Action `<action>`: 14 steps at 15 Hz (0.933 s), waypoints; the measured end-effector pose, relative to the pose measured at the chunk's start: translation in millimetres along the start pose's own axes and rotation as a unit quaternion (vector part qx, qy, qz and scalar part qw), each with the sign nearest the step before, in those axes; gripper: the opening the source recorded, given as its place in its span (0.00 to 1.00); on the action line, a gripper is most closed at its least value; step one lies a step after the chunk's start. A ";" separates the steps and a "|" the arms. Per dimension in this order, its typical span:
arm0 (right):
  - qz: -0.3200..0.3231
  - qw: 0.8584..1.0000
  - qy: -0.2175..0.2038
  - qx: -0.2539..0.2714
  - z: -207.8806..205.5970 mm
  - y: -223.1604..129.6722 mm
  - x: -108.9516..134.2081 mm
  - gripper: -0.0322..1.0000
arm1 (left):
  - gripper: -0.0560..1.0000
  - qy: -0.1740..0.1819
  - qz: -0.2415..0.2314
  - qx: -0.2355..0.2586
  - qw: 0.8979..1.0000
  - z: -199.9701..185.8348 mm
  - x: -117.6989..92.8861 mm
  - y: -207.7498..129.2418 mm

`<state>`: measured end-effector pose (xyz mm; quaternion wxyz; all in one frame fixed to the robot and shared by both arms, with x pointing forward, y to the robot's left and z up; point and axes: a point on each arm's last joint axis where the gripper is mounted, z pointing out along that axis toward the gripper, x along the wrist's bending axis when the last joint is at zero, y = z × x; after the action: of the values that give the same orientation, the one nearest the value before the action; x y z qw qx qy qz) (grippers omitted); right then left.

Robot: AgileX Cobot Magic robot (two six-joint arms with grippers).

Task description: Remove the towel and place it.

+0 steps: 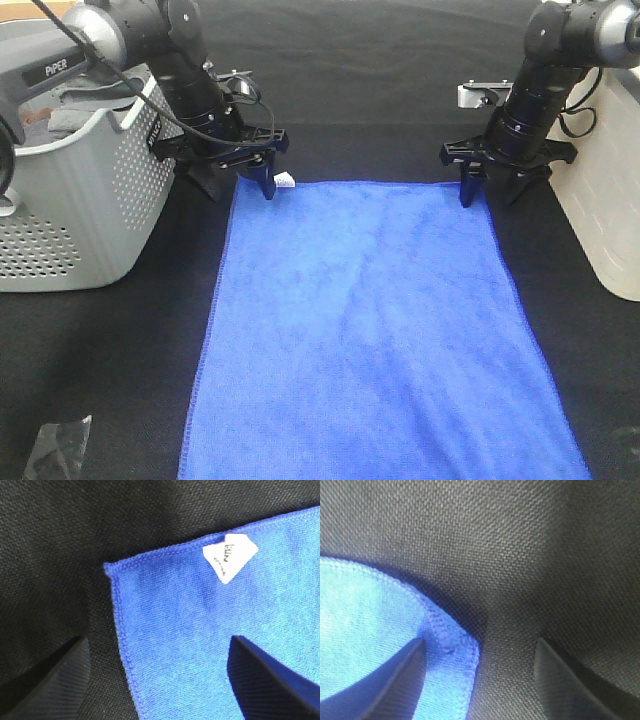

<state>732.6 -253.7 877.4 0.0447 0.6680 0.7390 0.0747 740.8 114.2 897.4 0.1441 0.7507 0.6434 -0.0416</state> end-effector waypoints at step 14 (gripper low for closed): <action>0.013 0.999 0.024 -0.024 0.8 5.0 4.3 0.65 | 0.74 -0.013 -0.002 -0.033 0.999 18.3 -0.8 5.3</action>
<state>737.2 -248.9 877.6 0.0416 0.6743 0.7292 0.1087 748.1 107.8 881.0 0.1775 0.7438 0.6437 -0.0305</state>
